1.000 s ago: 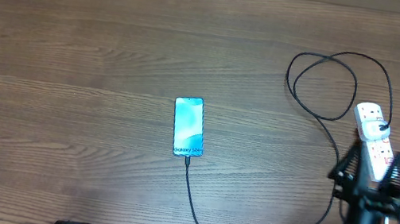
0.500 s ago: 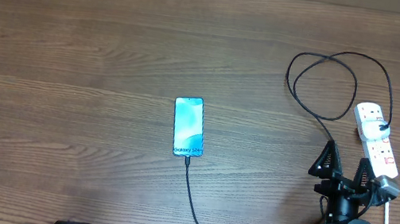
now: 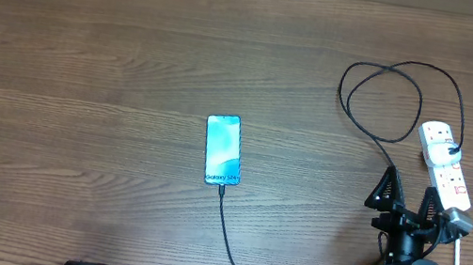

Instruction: Plug charger to phone and switch on socket

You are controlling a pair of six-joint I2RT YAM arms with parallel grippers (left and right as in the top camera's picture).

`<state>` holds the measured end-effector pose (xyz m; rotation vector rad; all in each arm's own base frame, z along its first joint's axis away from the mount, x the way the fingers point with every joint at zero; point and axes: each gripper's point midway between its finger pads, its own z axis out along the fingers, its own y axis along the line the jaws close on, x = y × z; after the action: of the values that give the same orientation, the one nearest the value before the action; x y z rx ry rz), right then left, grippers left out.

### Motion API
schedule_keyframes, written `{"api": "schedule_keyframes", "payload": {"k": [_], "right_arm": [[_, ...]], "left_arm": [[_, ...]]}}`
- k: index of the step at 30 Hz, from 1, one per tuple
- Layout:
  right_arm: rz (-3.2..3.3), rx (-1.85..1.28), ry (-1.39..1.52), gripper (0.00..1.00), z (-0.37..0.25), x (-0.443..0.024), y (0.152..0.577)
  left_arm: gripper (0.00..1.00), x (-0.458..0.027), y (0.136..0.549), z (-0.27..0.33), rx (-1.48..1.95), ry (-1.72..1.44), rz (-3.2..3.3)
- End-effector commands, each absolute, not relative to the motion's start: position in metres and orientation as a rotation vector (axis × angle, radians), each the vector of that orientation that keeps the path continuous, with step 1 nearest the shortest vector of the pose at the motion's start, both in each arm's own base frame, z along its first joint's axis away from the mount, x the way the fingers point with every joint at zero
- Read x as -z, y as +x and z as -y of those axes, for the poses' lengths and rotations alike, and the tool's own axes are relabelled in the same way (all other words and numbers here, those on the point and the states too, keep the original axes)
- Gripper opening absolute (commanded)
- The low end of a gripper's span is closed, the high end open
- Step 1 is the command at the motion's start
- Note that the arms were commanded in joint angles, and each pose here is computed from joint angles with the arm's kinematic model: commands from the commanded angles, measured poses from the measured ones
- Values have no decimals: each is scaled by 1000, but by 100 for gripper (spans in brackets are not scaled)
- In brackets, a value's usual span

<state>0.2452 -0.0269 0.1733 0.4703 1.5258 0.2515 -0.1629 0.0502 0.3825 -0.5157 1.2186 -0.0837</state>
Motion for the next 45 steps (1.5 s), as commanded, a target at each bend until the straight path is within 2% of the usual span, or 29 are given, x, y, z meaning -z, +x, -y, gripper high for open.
{"api": "schedule_keyframes", "payload": {"k": [1,4,12,45], "right_arm": [[-1521,-242,481,100,29,-171,245],[-1507,-229,489,100,33,-173,244],[-1566,-42,257,100,28,-171,245],[-1568,-58,249,100,25,-171,245]], "left_arm": [[100,-382,-164,-49,61,-516,-1216],[100,-382,-164,-49,61,-516,-1216],[100,-382,-164,-49,61,-516,-1216],[100,-382,-164,-49,61,-516,-1216]]}}
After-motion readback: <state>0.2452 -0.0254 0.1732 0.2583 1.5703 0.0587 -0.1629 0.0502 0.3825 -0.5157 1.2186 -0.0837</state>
